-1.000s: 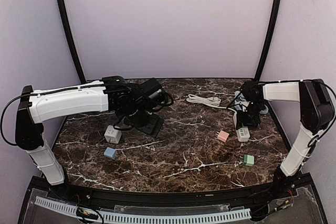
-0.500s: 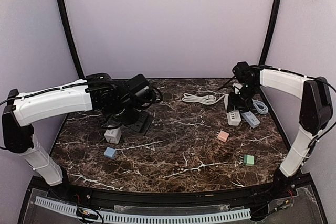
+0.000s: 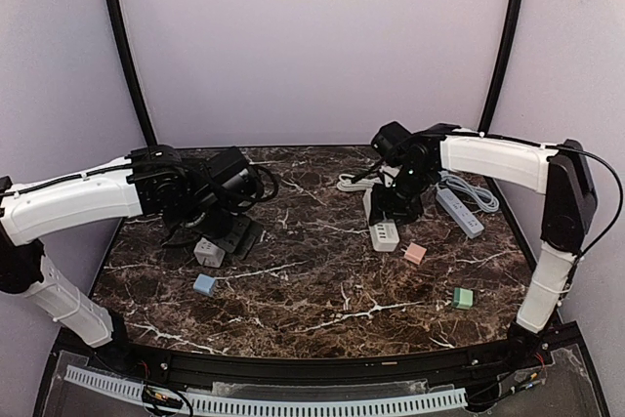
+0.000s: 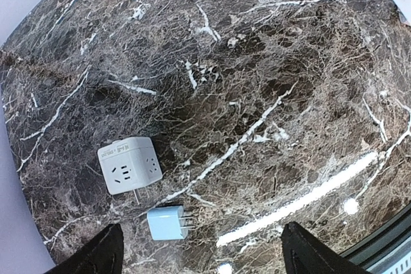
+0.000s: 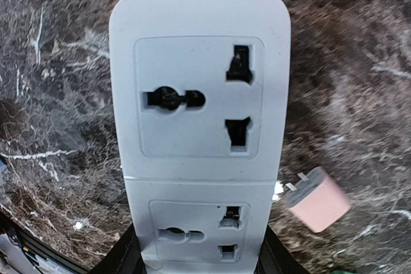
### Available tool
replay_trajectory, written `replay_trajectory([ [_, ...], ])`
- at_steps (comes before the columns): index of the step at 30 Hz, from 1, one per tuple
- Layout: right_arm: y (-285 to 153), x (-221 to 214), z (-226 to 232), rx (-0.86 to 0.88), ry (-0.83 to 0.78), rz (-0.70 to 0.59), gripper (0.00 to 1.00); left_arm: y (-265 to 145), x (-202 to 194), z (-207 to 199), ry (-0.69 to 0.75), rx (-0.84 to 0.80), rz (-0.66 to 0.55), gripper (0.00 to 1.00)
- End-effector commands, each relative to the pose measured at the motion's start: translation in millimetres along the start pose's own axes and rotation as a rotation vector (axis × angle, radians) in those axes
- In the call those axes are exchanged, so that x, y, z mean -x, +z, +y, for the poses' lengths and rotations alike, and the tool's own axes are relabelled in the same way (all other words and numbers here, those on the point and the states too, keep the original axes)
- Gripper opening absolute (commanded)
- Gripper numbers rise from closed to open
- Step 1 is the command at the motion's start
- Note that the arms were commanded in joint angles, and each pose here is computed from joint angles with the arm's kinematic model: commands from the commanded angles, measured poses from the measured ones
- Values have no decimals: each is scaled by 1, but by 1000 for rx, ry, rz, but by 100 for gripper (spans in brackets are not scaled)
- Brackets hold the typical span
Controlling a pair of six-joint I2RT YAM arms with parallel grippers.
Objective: Insert the plug
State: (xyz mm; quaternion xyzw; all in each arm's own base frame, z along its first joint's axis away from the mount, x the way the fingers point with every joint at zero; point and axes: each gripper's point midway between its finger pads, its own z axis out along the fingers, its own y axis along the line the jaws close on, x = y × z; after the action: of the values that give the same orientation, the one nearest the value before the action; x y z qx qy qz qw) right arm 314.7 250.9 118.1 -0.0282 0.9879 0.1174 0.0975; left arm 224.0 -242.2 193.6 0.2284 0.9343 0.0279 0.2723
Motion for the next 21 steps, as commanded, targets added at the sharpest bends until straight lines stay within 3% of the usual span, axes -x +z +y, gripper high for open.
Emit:
replay_trajectory([
  [1,11,-26,48,51,3,42,17,-6,-14,16,19,11,14,87],
  [10,48,-93,108,42,-72,138,17,-7,-28,35,6,-11,27,87],
  [21,83,-142,95,-71,-38,222,19,-1,-40,51,-64,6,22,88],
])
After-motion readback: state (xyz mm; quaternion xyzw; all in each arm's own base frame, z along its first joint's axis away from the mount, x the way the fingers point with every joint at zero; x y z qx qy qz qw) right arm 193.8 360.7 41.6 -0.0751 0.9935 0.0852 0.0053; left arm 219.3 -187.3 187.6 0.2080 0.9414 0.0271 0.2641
